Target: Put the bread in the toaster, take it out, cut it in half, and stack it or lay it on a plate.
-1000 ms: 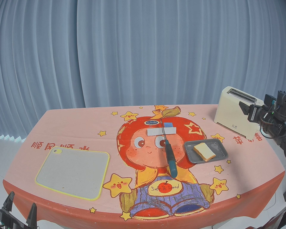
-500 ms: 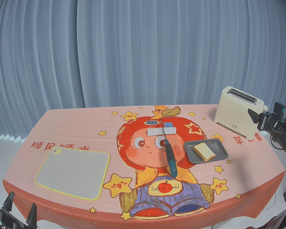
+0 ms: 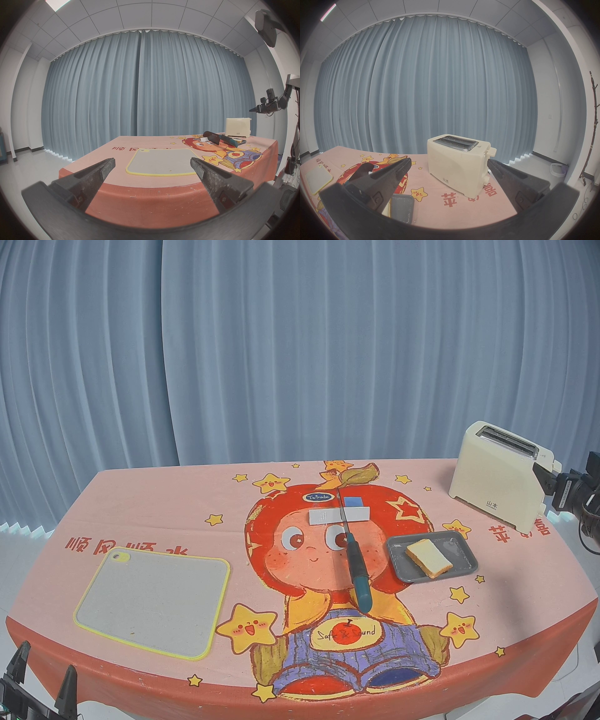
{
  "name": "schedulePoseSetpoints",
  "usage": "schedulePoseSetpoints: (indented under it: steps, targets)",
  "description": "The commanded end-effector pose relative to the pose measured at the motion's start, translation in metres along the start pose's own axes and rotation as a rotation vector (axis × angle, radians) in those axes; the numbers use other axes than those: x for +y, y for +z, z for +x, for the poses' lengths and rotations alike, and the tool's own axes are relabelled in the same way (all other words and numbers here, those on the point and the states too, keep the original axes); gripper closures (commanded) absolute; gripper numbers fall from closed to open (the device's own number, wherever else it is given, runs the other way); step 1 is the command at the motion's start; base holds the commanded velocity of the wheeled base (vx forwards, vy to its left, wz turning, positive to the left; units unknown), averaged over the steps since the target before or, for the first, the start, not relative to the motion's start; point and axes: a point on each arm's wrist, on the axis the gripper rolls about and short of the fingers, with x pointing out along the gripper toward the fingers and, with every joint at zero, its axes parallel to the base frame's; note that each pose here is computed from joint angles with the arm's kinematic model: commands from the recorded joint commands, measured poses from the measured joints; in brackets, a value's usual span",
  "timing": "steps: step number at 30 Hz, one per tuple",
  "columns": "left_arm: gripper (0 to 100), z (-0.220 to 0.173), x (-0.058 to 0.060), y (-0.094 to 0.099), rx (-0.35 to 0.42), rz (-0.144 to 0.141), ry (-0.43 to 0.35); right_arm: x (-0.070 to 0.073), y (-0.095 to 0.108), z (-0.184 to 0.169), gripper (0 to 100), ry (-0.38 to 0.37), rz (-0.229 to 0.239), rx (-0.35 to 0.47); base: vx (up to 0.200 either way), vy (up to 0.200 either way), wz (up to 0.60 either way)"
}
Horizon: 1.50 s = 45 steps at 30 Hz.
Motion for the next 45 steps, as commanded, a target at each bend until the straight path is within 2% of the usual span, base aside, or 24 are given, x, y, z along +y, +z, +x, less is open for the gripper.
schedulePoseSetpoints:
  steps: [1, 5, 12, 19, 25, 28, 38, 45]
  targets:
    - [0, 0.0, 0.0, -0.005, 0.001, 0.0, 0.0, -0.004, 0.005, -0.006, 0, -0.015, 0.005, -0.028, 0.0, 0.0, 0.0]
    - [0, 0.0, 0.0, -0.005, 0.001, 0.0, 0.0, -0.008, 0.011, -0.017, 0, -0.028, -0.006, -0.066, 0.0, 0.0, 0.0]
    - [0, 0.0, 0.0, -0.005, 0.001, 0.0, 0.0, -0.015, 0.005, -0.034, 0, -0.055, -0.026, -0.071, 0.0, 0.0, 0.0]
    - [0, 0.0, 0.0, -0.005, 0.001, 0.0, 0.0, -0.016, 0.01, -0.047, 0, -0.049, -0.017, -0.114, 0.0, 0.0, 0.0]
    - [0, 0.0, 0.0, -0.005, 0.001, 0.0, 0.0, -0.017, 0.014, -0.066, 0, 0.009, -0.021, -0.16, 0.0, 0.0, 0.0]
    - [0, 0.0, 0.0, -0.005, 0.001, 0.0, 0.0, -0.021, 0.014, -0.068, 0, -0.016, -0.02, -0.168, 0.0, 0.0, 0.0]
    - [0, 0.0, 0.0, -0.005, 0.001, 0.0, 0.0, -0.02, 0.015, -0.08, 0, -0.005, -0.021, -0.2, 0.0, 0.0, 0.0]
    - [0, 0.0, 0.0, -0.005, 0.001, 0.0, 0.0, -0.021, 0.011, -0.085, 0, -0.007, -0.047, -0.201, 0.0, 0.0, 0.0]
